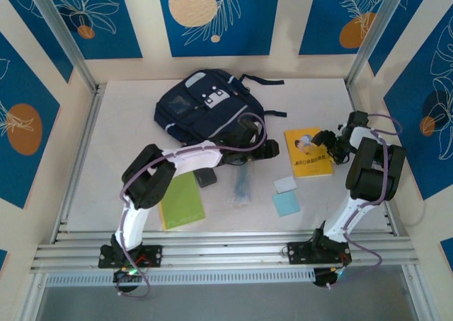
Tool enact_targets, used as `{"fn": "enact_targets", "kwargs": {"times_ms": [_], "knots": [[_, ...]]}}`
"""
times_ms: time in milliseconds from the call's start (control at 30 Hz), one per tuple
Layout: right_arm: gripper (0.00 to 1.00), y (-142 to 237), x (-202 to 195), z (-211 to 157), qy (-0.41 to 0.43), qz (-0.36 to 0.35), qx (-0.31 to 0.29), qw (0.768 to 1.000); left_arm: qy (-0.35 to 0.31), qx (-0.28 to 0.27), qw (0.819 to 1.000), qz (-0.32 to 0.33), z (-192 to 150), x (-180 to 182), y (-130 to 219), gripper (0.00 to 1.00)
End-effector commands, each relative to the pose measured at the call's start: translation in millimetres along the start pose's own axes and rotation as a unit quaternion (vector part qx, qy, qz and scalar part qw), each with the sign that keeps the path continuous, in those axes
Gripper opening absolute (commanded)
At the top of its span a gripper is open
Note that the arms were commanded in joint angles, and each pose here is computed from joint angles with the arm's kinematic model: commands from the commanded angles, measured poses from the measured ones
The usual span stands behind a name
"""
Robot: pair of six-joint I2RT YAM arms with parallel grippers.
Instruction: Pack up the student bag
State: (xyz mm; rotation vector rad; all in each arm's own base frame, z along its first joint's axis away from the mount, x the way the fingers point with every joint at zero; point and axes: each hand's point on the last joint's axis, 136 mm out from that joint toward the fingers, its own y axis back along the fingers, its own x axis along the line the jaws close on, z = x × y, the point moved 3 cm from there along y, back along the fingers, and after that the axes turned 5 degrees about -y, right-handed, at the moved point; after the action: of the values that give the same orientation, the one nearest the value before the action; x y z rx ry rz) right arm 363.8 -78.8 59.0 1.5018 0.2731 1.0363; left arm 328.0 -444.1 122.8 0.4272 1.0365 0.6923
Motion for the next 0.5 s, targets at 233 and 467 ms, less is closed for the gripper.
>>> {"fn": "enact_targets", "kwargs": {"times_ms": [233,467], "knots": [[0.74,2.0,47.3,-75.5,0.024,0.081,0.073,0.994,-0.021,0.029,0.999,0.007,1.2,-5.6,-32.6,0.90],[0.63,-6.5,51.1,-77.9,0.040,0.076,0.076,0.993,-0.029,0.066,0.997,0.034,-12.5,12.2,-52.6,0.82]]}}
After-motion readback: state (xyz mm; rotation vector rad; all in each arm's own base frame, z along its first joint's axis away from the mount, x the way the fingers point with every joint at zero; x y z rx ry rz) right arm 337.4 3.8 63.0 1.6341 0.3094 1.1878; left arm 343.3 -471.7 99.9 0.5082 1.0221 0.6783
